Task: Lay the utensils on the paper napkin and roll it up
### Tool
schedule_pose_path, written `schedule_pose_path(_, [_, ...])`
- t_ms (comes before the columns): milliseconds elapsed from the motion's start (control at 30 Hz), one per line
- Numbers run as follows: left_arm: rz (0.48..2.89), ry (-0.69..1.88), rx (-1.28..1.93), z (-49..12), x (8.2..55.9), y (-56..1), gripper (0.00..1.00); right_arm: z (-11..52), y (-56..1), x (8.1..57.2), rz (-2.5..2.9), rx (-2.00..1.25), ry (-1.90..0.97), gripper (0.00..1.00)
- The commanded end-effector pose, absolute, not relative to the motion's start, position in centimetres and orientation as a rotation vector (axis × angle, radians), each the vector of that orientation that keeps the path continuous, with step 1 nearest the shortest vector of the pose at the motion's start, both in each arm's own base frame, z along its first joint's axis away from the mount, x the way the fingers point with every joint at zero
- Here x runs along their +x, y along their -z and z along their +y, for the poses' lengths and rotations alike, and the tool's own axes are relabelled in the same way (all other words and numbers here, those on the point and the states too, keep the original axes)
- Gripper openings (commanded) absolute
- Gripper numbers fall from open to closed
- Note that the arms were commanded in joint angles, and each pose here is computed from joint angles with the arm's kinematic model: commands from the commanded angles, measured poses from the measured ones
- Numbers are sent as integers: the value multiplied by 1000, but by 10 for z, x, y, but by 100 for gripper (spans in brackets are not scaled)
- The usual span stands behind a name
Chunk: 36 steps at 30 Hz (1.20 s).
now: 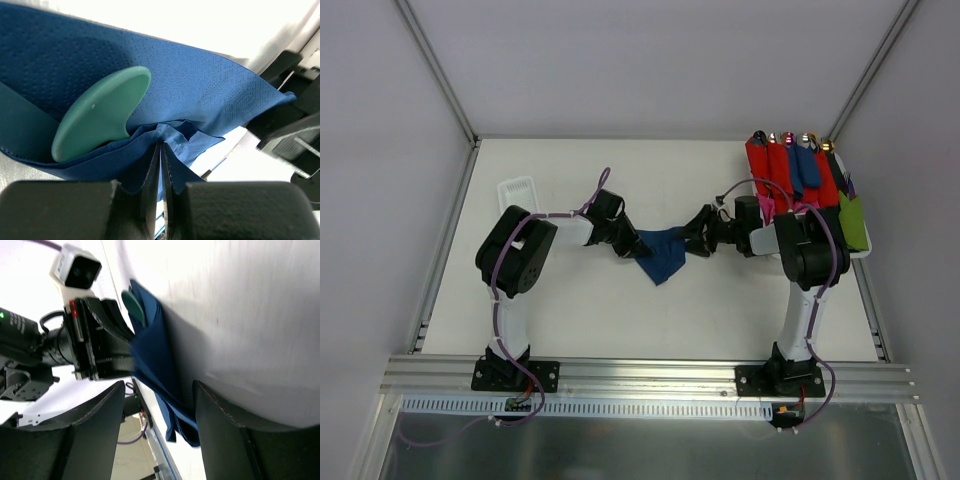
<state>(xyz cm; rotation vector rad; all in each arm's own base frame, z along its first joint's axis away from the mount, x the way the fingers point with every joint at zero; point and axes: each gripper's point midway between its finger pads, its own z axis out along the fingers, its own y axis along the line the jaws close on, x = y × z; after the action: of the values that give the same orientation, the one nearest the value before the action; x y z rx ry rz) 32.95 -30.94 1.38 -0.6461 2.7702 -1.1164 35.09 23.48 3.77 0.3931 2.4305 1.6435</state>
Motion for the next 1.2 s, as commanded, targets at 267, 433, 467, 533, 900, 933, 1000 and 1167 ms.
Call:
schedule_pose_path(267, [2886,884,-730,-277,310,28,6,225,-32,358,2427,417,-1598,54])
schedule_pose_path(433, [2888,883,-731,-277,310,29,5,231,-44,346,2480,389,-1576,46])
schedule_pose_path(467, [2886,884,-730,-277,311,29,5,234,-46,345,2483,380,-1579,44])
schedule_pose_path(533, [2886,887,-729,-278,311,28,5,235,-48,344,2497,393,-1559,40])
schedule_pose_path(900, [2886,879,-734,-275,309,28,4,258,-68,336,2542,326,-1536,22])
schedule_pose_path(933, [2885,877,-734,-275,308,28,4,261,-69,336,2546,318,-1538,16])
schedule_pose_path(1000, [2887,877,-733,-275,307,29,3,269,-68,328,2577,309,-1550,11])
schedule_pose_path(1167, [2886,874,-731,-274,307,28,3,282,-63,315,2633,349,-1578,4])
